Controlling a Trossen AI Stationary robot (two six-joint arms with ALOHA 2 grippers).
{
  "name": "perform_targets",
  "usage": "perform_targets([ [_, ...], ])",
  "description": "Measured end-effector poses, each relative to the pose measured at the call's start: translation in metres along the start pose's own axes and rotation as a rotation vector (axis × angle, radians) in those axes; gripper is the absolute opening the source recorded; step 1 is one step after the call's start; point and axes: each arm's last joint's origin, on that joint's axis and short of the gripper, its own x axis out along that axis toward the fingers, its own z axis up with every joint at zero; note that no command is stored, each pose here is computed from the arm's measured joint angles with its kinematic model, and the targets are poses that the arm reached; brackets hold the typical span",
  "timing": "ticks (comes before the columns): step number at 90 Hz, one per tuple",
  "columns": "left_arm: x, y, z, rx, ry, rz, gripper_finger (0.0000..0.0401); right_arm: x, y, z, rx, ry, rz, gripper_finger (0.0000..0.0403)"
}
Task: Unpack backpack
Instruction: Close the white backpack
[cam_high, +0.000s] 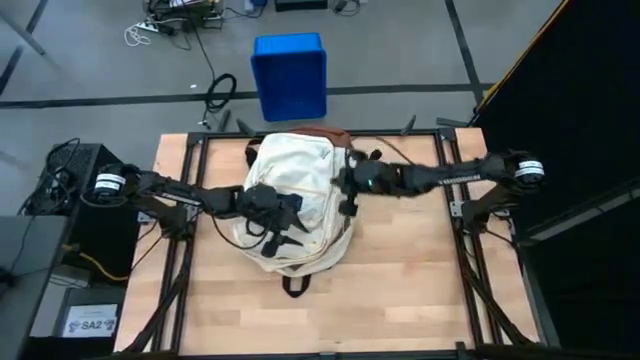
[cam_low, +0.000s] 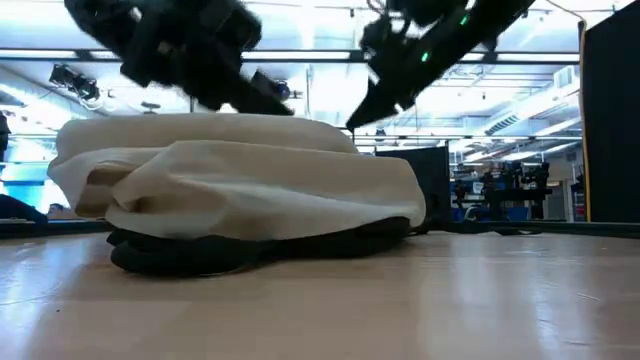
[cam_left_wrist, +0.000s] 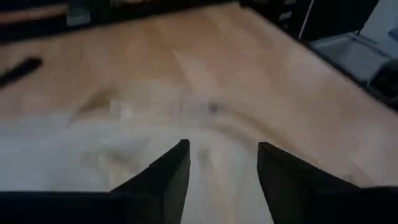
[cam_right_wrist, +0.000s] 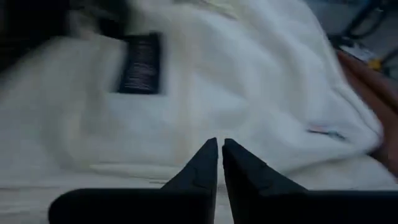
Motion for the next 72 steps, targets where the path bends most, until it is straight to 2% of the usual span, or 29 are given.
perform_targets([
  [15, 0.015, -0.025, 0.023, 0.018, -0.039, -0.008, 0.0156, 0.016, -0.046, -0.008, 0.013, 0.015, -0.069, 0.0001],
  [29, 0.039, -0.049, 0.015, 0.048, 0.017, 0.021, 0.0156, 0.025, -0.081, -0.010, 0.033, -0.060, -0.087, 0.0000],
  [36, 0.051, -0.055, 0.005, 0.035, 0.043, 0.006, 0.0156, 0.034, -0.092, -0.019, 0.055, -0.038, -0.072, 0.0000],
  [53, 0.071, -0.061, -0.025, -0.074, 0.195, 0.027, 0.0156, 0.054, -0.096, -0.049, 0.086, 0.139, -0.034, 0.0000],
  [72, 0.067, -0.065, -0.038, -0.112, 0.355, 0.018, 0.0156, 0.052, -0.078, -0.072, 0.109, 0.404, 0.007, 0.0000],
])
